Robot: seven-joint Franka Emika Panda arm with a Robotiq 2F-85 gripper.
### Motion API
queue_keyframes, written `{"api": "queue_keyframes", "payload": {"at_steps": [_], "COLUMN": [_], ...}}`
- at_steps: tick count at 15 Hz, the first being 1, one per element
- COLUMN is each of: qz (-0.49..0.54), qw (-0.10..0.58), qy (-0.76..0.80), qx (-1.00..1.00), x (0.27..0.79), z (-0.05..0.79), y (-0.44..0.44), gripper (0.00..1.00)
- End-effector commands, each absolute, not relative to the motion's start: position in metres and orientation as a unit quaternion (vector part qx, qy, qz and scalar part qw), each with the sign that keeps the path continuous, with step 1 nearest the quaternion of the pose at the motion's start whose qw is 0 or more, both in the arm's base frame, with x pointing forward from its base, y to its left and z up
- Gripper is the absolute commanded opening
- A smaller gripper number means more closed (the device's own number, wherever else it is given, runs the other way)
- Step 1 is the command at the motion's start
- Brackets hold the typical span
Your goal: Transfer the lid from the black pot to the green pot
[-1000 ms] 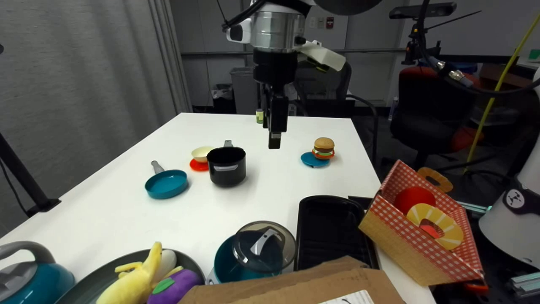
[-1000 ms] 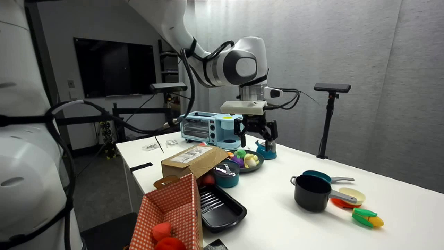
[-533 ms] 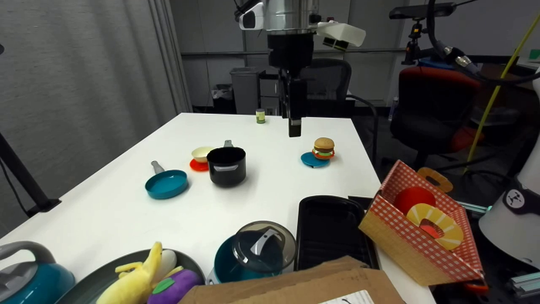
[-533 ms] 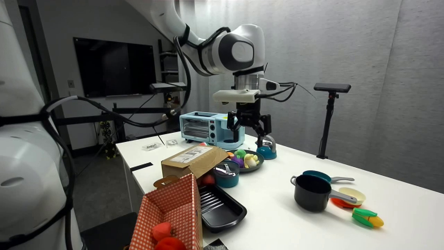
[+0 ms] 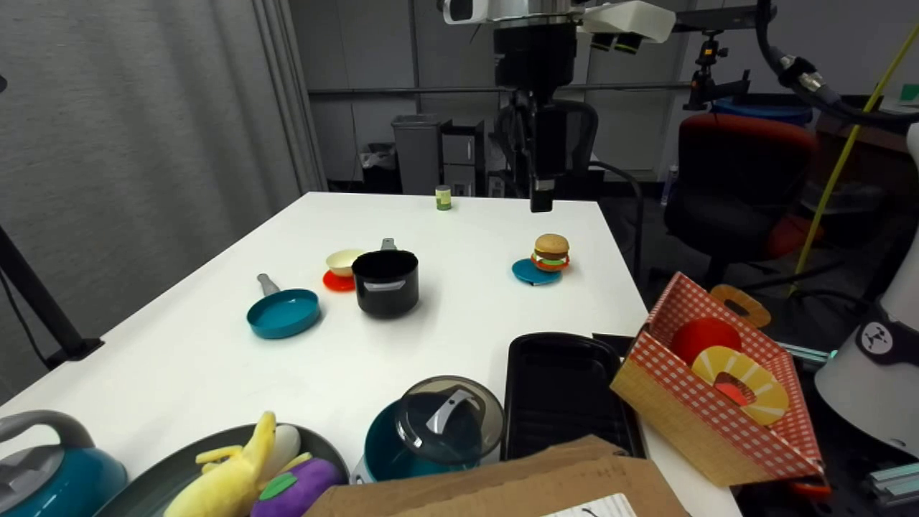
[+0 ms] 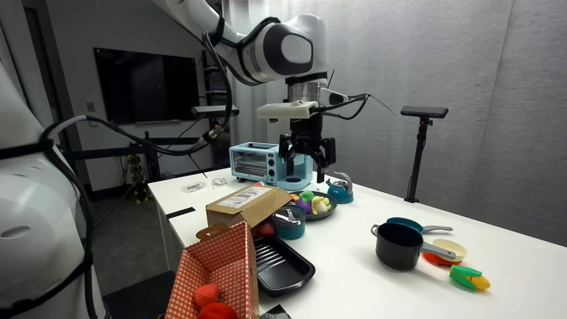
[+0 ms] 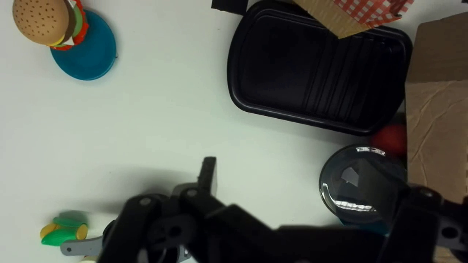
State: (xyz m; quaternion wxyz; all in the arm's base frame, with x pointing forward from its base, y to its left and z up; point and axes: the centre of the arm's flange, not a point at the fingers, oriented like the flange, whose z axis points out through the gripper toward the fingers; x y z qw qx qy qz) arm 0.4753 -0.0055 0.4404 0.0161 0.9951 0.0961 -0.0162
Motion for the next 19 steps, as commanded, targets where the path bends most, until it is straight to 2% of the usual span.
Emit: {"api": "queue_keyframes", "payload": {"at_steps": [1, 10, 11, 19], "qz": [-0.016, -0.011, -0.013, -0.018], "qw": [0.024, 0.017, 0.010, 0.009], "qy": [0.081, 0.073, 0.076, 0.075], "qx": [0.996, 0.997, 0.997, 0.997], "x": [0.437, 0.395, 0.417, 0.417], "z": [0.449, 0.474, 0.462, 0.458], "y": [-0.009, -0.029, -0.022, -0.022], "gripper": [1.00, 1.00, 1.00, 1.00]}}
